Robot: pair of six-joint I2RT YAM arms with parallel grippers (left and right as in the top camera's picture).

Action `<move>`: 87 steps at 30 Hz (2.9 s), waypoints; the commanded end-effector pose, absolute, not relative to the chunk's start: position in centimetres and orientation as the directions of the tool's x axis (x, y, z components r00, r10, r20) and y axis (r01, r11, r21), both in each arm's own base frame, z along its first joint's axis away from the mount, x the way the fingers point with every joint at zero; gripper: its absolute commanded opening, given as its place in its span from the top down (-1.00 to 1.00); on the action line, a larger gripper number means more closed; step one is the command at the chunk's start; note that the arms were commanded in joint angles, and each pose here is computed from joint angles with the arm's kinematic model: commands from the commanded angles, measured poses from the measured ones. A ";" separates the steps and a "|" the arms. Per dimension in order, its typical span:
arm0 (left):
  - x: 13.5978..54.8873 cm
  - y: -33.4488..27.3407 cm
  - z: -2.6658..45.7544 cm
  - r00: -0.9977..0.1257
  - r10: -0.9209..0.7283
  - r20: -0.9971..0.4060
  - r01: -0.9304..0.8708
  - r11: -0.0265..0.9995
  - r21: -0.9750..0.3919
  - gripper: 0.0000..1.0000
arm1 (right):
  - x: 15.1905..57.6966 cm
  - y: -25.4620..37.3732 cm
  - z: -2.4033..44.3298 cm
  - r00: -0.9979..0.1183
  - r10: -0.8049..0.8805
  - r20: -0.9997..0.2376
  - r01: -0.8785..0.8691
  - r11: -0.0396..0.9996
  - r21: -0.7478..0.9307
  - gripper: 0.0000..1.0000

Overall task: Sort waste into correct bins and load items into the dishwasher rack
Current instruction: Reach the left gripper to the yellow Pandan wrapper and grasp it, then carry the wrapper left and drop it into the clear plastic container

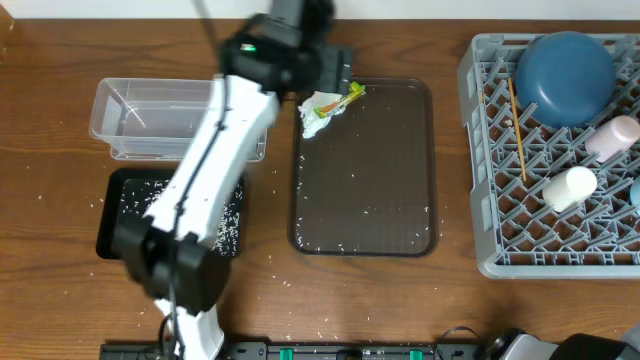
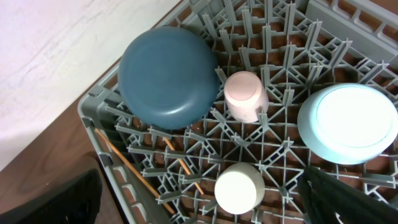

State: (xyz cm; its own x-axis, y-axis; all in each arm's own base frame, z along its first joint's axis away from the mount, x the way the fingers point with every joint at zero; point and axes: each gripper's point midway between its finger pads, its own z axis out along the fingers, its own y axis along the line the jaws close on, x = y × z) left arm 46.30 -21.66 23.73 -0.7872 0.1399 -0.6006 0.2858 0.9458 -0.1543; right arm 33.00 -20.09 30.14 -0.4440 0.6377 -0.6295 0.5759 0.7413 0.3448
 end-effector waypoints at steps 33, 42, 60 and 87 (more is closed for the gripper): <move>53.1 -25.7 5.8 -0.647 0.567 -0.510 0.571 0.804 0.169 -0.63 | 33.1 -20.0 30.0 -0.457 0.625 -0.632 0.569 0.752 0.333 -0.98; 52.8 -26.8 4.1 -0.601 0.636 -0.484 0.627 0.751 0.207 -0.48 | 33.1 -20.0 30.0 -0.457 0.625 -0.632 0.569 0.752 0.333 -0.98; 52.8 -27.0 1.9 -0.605 0.652 -0.458 0.629 0.743 0.228 -0.24 | 33.1 -20.0 30.0 -0.457 0.625 -0.632 0.569 0.752 0.333 -0.99; 50.8 -30.2 5.7 -0.604 0.613 -0.510 0.616 0.765 0.190 0.88 | 33.1 -20.0 30.0 -0.457 0.625 -0.632 0.569 0.752 0.333 -0.99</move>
